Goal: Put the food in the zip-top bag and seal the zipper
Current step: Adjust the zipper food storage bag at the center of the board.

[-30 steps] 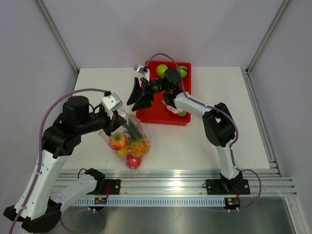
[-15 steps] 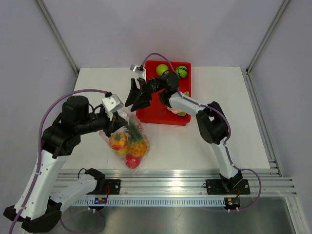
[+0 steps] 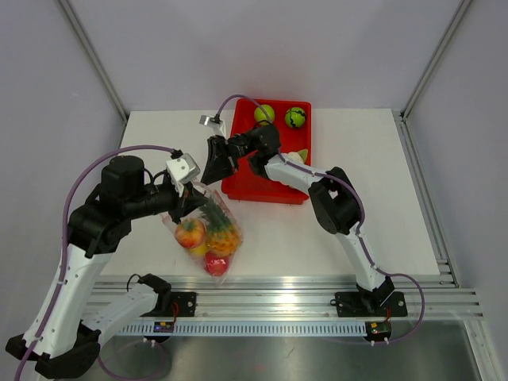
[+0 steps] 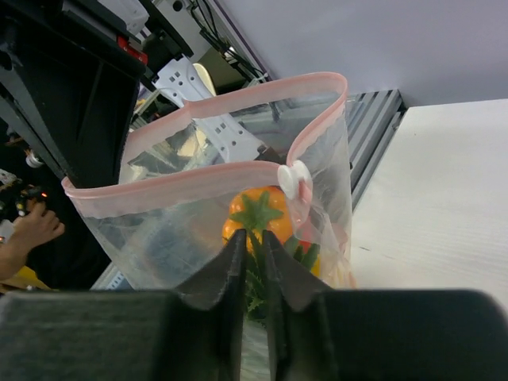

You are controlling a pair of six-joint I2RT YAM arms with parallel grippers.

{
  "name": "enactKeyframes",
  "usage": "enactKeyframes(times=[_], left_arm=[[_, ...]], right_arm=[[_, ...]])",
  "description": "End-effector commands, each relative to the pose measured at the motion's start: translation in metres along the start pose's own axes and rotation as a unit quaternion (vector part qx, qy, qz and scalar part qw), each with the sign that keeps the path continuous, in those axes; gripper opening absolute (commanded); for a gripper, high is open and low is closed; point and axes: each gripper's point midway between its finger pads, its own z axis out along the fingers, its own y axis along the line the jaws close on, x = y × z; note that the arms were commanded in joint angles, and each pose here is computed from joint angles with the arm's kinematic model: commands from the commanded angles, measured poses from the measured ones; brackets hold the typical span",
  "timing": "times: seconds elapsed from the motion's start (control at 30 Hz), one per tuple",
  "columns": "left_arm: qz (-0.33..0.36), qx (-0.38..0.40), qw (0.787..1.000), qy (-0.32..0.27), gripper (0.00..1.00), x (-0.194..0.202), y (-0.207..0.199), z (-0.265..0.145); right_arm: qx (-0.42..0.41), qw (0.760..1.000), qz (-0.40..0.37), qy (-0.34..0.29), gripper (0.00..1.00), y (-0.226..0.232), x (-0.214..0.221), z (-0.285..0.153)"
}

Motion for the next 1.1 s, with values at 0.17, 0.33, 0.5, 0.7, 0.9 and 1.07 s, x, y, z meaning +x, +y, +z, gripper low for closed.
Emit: enactKeyframes(times=[0.17, 0.33, 0.5, 0.7, 0.9, 1.07], left_arm=[[0.031, -0.01, 0.999, -0.041, 0.0, -0.025, 0.004, -0.005], [0.029, -0.025, 0.998, -0.042, 0.0, -0.027, 0.011, -0.004], [0.037, -0.037, 0.998, -0.035, 0.0, -0.03, 0.018, -0.002], [0.087, -0.03, 0.995, -0.043, 0.0, -0.054, 0.023, -0.004], [0.131, 0.018, 0.99, -0.041, 0.0, -0.067, 0.027, 0.006], [0.159, 0.042, 0.986, -0.038, 0.0, -0.07, 0.039, 0.021]], right_arm=[[-0.012, 0.998, -0.053, -0.022, 0.0, 0.025, -0.016, -0.003], [-0.001, 0.996, -0.069, -0.064, 0.0, 0.039, -0.029, -0.009], [0.034, 0.99, -0.091, -0.099, 0.0, 0.043, -0.033, -0.012], [0.091, 0.983, -0.103, -0.121, 0.0, 0.052, -0.038, -0.015], [0.155, 0.973, -0.123, -0.115, 0.0, 0.064, -0.03, -0.012], [0.233, 0.961, -0.125, -0.078, 0.0, 0.06, -0.011, -0.007]])
